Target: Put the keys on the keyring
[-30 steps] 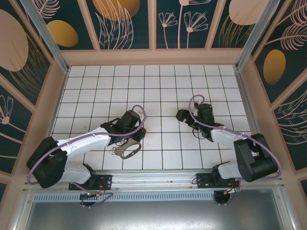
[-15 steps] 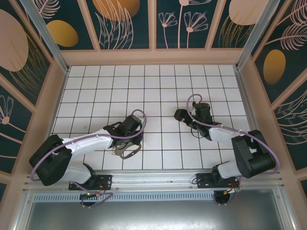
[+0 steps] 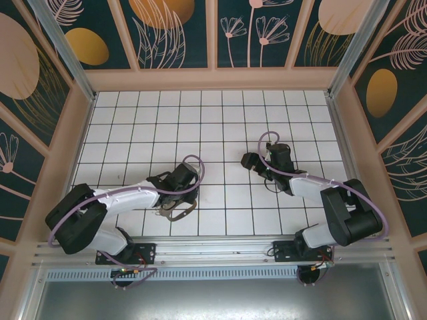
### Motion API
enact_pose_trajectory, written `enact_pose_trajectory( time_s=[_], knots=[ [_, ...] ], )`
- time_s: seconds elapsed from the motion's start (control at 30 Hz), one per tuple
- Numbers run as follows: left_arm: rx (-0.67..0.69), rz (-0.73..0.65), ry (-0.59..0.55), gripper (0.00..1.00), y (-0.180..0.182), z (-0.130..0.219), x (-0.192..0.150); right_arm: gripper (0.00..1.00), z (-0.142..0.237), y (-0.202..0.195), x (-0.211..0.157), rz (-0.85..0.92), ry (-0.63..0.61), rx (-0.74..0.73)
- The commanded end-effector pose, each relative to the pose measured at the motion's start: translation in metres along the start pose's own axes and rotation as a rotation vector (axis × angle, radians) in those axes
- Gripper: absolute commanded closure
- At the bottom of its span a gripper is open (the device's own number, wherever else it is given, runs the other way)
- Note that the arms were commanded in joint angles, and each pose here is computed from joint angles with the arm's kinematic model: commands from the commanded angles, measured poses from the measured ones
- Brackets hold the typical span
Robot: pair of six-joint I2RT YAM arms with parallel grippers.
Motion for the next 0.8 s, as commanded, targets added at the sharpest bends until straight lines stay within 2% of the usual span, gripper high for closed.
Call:
enact_pose_trajectory(
  time_s=[0.0,0.43,0.63,0.77],
  knots=[
    [0.039,0.006,-0.016,0.87,0.001,-0.005,0.001,0.14,-0.002,0.008,0.006,0.0,-0.021,0.018],
    [0.151,0.058,-0.134,0.87,0.009,0.013,0.017,0.14,-0.001,0.01,0.006,0.004,-0.022,0.021],
    [0.019,0.068,-0.182,0.78,-0.003,0.033,0.027,0.14,-0.001,0.011,0.004,0.006,-0.018,0.025],
    [-0.074,0.027,-0.15,0.75,-0.013,0.039,0.028,0.14,-0.001,0.011,0.004,0.007,-0.017,0.026]
  ],
)
Point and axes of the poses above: each hand's point on the last joint's axis, 136 mm out from that joint toward the fingers, its own z axis back along the fingers, its own y axis along the line the jaws close on, x = y × z, the point moved 9 cm from there along z, back along the fingers, and after that the axes turned 2 degrees about z, right-handed, at the moved point
